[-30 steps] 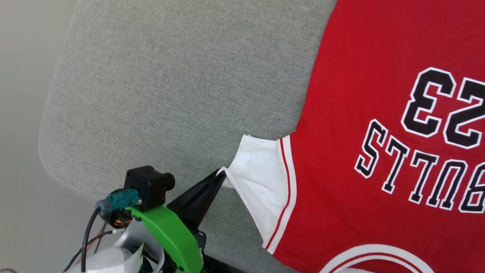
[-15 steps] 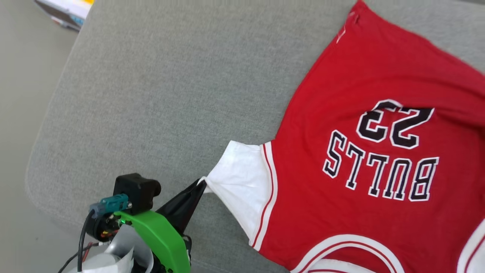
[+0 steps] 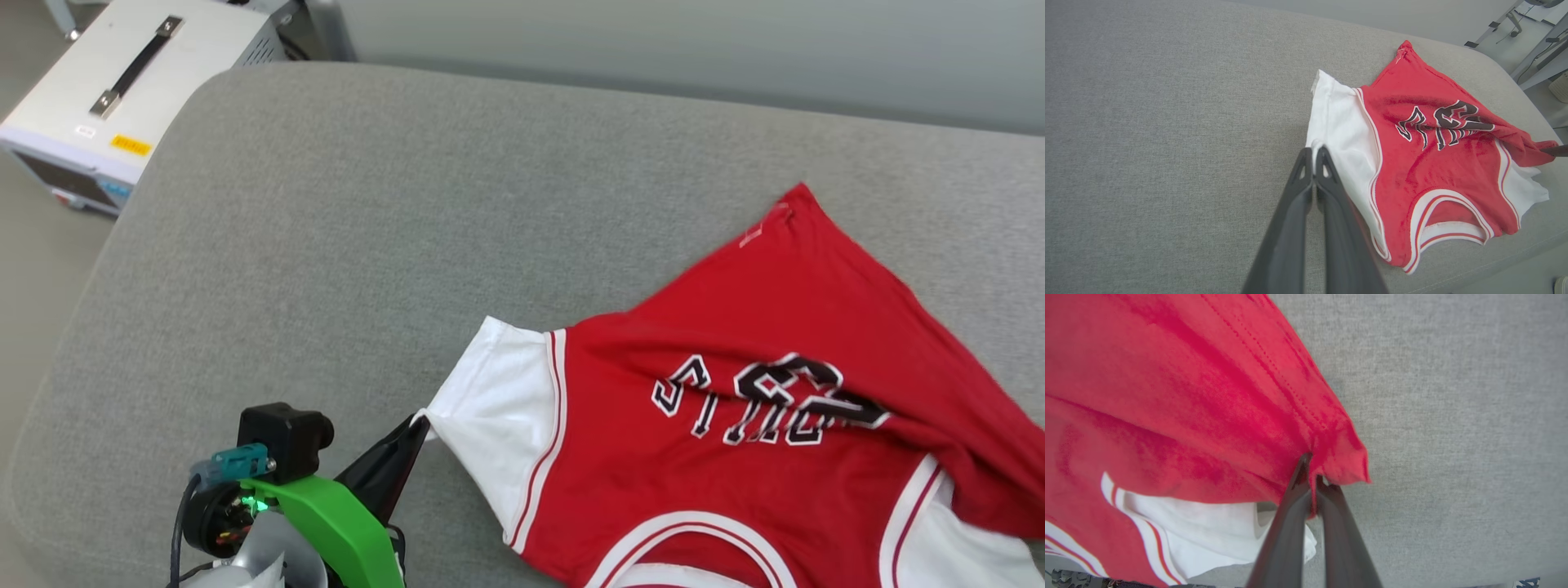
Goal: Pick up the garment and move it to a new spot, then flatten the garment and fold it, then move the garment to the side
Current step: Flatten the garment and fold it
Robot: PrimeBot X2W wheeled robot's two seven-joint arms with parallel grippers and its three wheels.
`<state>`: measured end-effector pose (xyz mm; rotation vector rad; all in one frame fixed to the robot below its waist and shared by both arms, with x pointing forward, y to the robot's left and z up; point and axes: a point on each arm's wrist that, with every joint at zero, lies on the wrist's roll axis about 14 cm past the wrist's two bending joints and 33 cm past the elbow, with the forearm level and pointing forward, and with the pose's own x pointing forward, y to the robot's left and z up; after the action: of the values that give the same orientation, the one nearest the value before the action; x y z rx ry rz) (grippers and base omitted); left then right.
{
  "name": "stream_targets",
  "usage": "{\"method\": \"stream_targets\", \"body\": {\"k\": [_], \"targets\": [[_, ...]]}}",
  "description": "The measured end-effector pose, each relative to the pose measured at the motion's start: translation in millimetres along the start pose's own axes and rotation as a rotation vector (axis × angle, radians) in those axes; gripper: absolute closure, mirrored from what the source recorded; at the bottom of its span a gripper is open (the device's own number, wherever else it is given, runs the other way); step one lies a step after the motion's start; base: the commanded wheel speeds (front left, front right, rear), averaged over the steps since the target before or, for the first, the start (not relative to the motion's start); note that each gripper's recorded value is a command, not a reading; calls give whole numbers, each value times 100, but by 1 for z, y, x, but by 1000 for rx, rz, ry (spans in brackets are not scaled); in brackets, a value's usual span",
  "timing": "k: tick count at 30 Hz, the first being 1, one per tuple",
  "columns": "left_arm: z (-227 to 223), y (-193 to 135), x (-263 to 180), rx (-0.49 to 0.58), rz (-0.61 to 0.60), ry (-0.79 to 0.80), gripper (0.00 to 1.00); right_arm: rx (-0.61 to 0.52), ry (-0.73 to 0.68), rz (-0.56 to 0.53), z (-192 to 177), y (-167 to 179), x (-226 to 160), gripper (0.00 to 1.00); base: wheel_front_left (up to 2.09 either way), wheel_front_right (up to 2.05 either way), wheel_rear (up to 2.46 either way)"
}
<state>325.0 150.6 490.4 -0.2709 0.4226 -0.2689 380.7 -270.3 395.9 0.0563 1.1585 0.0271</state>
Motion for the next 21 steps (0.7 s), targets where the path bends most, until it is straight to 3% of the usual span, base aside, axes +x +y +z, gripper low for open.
{"method": "stream_targets", "body": {"k": [11, 12, 13, 17, 21], "targets": [[13, -23, 5, -7, -60, -83, 100, 95, 62, -32, -82, -17, -24, 100, 0, 0, 0], [13, -25, 6, -10, -67, -85, 100, 100, 61, -30, -84, -17, -24, 85, 0, 0, 0], [13, -28, 7, -12, -75, -85, 100, 102, 48, -30, -83, -17, -25, 0, 0, 0, 0], [13, -29, 8, -10, -83, -83, 100, 95, 10, -7, -74, -9, -26, 0, 0, 0, 0], [14, -29, 10, -8, -85, -86, 100, 22, -76, 31, -42, 6, -35, 0, 0, 0, 0]]}}
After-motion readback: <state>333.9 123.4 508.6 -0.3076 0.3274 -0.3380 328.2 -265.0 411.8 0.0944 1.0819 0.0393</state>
